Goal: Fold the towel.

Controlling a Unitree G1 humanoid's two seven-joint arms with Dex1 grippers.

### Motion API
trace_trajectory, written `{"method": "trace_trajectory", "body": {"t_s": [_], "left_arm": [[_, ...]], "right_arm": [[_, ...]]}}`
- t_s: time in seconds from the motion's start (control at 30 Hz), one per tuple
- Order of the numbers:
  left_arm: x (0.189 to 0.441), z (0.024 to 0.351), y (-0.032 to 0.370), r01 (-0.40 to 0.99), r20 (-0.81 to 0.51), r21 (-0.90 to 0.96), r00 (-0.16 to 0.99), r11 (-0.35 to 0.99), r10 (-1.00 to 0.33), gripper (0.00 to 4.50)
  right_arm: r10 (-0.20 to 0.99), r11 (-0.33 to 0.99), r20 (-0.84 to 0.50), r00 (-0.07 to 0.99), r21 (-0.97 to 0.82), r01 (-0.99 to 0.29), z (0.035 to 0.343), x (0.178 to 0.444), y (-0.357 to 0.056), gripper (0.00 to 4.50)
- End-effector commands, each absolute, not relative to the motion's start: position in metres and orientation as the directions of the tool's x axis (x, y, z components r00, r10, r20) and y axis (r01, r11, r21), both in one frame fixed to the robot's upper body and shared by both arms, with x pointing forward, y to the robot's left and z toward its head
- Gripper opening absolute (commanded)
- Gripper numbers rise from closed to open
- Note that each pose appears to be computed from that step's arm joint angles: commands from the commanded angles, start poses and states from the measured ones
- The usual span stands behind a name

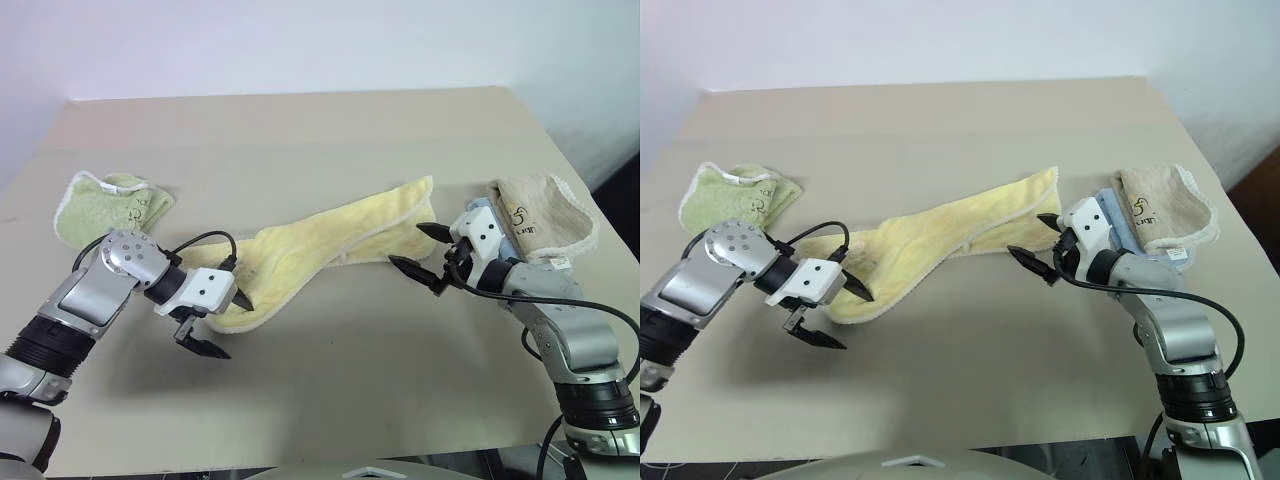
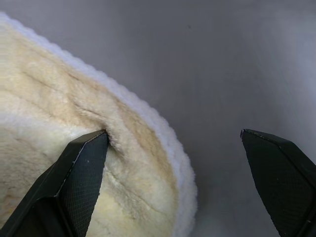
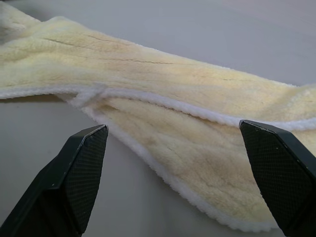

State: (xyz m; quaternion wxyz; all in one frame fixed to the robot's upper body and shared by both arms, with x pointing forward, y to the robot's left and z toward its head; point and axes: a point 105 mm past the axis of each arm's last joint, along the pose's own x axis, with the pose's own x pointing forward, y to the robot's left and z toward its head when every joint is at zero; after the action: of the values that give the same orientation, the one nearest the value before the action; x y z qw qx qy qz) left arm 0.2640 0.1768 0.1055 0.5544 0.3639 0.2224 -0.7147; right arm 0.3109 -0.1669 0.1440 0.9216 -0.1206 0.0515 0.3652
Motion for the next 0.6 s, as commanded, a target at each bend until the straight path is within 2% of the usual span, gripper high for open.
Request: {"method": "trace_trajectory", "body": {"t_s": [0.03, 0.1, 0.43, 0.47, 0.6], "left_arm": [[0.263, 0.103, 0.177, 0.953, -0.772, 0.074, -0.133, -0.295, -0.622, 4.1], [0.262, 0.102, 0.176, 0.952, -0.768, 0.067, -0.143, -0.3, -0.624, 3.57], [0.273, 0.101, 0.178, 0.963, -0.739, 0.093, -0.103, -0.252, -0.666, 0.19], [0.275, 0.101, 0.18, 0.965, -0.737, 0.1, -0.091, -0.241, -0.67, 0.02], [0.299, 0.12, 0.189, 0.969, -0.686, 0.216, 0.064, -0.118, -0.725, 0.02]], "right_arm": [[0.659, 0.702, -0.154, 0.736, -0.226, -0.675, 0.16, 0.305, -0.172, 4.5], [0.656, 0.703, -0.156, 0.738, -0.23, -0.673, 0.162, 0.305, -0.173, 4.5], [0.64, 0.712, -0.161, 0.751, -0.245, -0.658, 0.168, 0.302, -0.18, 4.5], [0.64, 0.712, -0.162, 0.751, -0.244, -0.659, 0.168, 0.301, -0.18, 4.5], [0.639, 0.712, -0.164, 0.752, -0.244, -0.658, 0.167, 0.301, -0.179, 4.5]]}}
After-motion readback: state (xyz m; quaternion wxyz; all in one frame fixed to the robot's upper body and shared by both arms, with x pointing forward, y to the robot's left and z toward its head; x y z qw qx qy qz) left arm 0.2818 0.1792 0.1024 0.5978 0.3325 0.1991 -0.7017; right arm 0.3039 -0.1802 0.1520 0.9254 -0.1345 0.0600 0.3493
